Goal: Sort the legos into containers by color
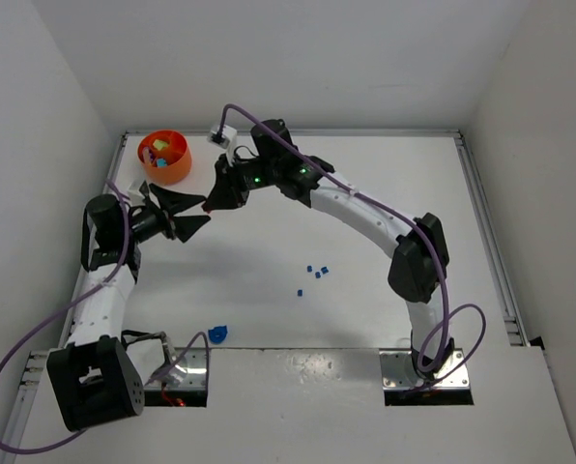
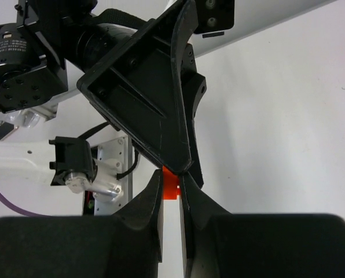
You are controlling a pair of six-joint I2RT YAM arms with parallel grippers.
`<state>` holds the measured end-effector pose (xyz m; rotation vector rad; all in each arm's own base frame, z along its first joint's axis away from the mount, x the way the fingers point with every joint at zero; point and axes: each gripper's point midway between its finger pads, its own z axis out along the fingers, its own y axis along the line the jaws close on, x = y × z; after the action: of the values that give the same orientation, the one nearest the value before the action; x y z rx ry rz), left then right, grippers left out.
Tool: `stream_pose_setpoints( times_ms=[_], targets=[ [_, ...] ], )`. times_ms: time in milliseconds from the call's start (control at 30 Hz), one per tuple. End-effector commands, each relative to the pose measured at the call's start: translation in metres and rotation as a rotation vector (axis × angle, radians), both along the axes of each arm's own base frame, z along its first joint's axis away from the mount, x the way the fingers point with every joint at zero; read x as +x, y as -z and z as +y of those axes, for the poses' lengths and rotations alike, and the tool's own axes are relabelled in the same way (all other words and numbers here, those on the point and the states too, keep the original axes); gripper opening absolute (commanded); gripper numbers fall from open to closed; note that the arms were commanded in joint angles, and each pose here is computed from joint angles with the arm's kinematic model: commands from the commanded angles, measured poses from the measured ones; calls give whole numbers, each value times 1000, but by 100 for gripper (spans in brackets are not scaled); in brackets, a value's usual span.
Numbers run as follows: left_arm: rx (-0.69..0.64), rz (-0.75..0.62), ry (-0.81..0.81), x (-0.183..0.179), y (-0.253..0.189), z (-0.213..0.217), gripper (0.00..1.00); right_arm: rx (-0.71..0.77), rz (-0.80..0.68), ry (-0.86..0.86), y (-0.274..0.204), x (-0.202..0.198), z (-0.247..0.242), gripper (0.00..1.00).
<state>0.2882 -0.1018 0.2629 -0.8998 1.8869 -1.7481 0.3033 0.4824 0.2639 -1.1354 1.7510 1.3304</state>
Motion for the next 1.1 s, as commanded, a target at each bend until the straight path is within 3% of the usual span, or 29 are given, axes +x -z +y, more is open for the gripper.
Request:
stream_pose_setpoints(
  times_ms=[0,167,367,500,700,867,1067],
  targets=[
    [-64,21,56,-14,-13,-14,62,73,-87,49,-29,17,13,0],
    [-80,43,65,-18,-19,-18,62,77,-96,37,-26,10,29,0],
    [-68,39,67,-20,-27,-18,50,52,-115,31,-11,6,43,0],
    [-70,39,66,-20,-32,-16,39,46,-139,45,-10,10,42,0],
    [-77,56,75,-22,-28,-17,16,21,-144,38,-1,7,44,0],
    [-49,31,56,-24,-26,-12,0,15,-138,28,1,2,46,12],
    [-38,31,49,-25,-22,-10,0,11,-139,37,1,2,45,13]
  ],
)
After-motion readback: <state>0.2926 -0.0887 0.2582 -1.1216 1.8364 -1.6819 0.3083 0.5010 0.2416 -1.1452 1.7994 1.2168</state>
